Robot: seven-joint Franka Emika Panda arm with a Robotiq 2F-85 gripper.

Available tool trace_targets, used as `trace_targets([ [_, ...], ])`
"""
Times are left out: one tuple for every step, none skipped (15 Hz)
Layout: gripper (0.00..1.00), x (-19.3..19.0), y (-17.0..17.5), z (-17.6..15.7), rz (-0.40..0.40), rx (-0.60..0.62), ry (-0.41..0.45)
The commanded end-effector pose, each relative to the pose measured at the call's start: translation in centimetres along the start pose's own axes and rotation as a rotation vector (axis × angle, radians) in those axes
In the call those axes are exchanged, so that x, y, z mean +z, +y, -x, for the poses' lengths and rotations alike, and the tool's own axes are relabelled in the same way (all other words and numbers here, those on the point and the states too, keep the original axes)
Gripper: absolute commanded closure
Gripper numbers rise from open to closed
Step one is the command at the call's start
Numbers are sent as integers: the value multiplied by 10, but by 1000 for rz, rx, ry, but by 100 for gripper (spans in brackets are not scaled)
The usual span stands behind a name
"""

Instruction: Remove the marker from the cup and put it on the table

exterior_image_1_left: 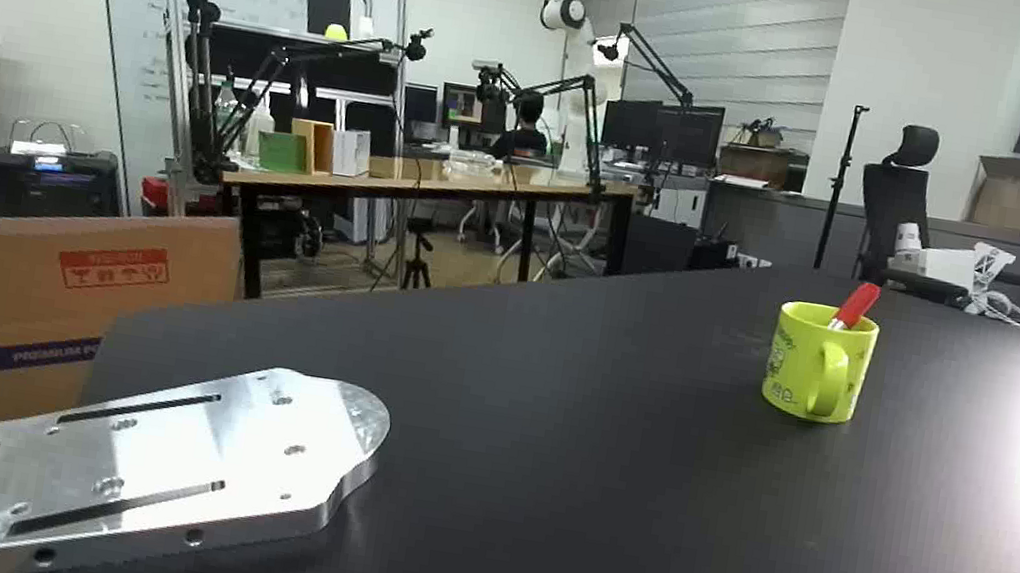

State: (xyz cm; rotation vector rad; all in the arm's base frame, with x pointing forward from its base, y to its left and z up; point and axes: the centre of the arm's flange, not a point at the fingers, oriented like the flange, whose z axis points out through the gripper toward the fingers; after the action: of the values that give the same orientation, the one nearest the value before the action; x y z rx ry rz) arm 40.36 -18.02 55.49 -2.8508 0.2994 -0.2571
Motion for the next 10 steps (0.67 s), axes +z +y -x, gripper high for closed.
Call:
trace_targets([
  [0, 0, 0, 0, 0, 0, 1],
  [0, 0, 0, 0, 0, 0, 1],
  [0, 0, 0, 0, 0, 0, 1],
  [0, 0, 0, 0, 0, 0, 1],
  [0, 0, 0, 0, 0, 0, 1],
  [0, 0, 0, 0, 0, 0, 1],
  [0, 0, 0, 0, 0, 0, 1],
  [0, 0, 0, 0, 0, 0, 2],
  [0, 0, 0, 0, 0, 0, 2],
  [0, 7, -2, -7, -6, 13, 18],
])
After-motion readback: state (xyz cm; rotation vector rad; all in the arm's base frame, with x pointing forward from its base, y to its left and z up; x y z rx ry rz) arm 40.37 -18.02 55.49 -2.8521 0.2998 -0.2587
